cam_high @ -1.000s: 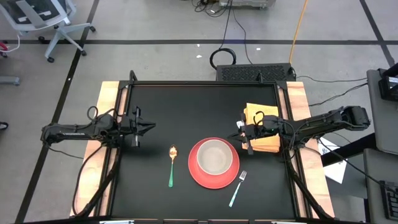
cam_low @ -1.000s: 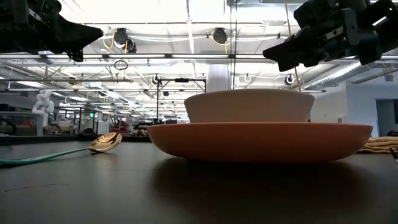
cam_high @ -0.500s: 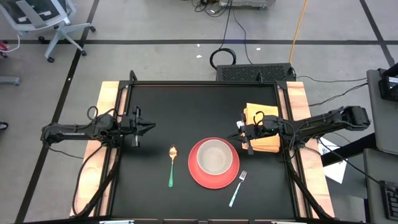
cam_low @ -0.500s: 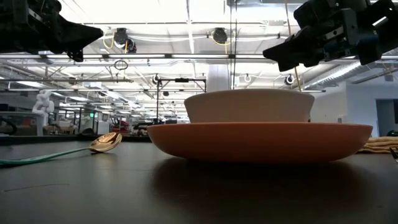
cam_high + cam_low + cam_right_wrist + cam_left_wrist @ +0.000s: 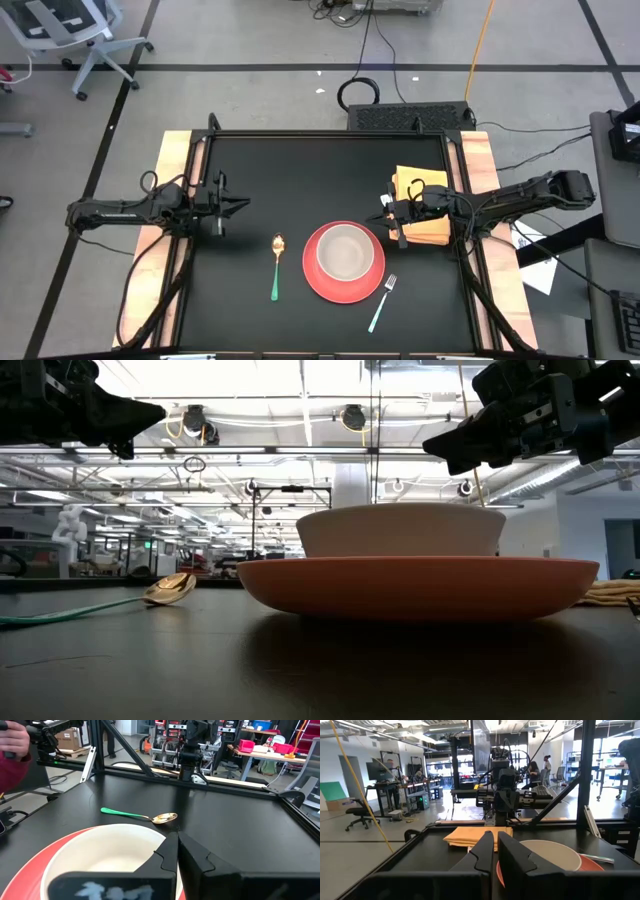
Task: Set table place
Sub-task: Put the green patterned fork on the orange plate to the left of the white bowl
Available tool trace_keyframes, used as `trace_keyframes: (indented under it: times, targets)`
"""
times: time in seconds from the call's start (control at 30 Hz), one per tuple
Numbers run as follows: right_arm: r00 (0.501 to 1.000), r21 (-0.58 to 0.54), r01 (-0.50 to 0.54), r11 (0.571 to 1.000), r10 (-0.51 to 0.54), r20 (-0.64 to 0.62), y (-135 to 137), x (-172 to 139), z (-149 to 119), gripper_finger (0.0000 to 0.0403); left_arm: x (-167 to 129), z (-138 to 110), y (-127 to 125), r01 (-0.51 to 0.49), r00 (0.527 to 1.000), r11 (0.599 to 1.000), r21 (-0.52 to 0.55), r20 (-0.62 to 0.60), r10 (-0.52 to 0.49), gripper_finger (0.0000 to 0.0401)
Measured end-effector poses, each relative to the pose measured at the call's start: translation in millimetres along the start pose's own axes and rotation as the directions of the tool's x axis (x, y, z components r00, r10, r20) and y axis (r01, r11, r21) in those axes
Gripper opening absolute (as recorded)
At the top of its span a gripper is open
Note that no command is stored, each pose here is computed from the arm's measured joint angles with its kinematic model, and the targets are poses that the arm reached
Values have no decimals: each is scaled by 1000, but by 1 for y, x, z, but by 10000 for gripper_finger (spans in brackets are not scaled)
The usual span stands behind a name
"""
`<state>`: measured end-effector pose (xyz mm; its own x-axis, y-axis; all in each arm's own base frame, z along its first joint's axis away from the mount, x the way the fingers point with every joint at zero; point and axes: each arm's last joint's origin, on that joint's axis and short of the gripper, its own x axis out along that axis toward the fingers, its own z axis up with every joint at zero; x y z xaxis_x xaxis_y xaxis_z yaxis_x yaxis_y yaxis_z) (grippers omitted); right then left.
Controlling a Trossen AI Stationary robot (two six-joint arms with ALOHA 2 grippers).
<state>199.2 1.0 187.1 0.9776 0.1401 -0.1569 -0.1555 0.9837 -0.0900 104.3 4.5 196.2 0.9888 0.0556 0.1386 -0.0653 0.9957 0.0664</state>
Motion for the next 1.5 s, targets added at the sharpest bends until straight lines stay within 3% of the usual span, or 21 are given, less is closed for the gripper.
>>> trace_keyframes:
  times: [0.33,0.7,0.87,1.07,1.4,1.5]
  targets:
    - [1000,0,0,1000,0,0,0,0,0,0,0,0,0,0,1000,1000,14,0,0,31]
    - [1000,0,0,1000,0,1,0,0,0,0,2,-2,-1,28,999,998,-52,-22,-29,31]
    - [1000,-5,3,1000,-3,26,0,0,3,0,8,2,-7,137,990,989,-48,25,-136,31]
    - [999,-7,5,1000,-5,42,0,0,4,0,17,5,-9,150,986,989,-19,73,-148,31]
    - [999,-7,5,1000,-5,39,0,0,4,0,32,-8,-13,171,985,985,-12,-11,-171,31]
    - [999,-6,4,1000,-4,37,0,0,4,0,35,-10,-15,200,979,978,-63,-15,-202,31]
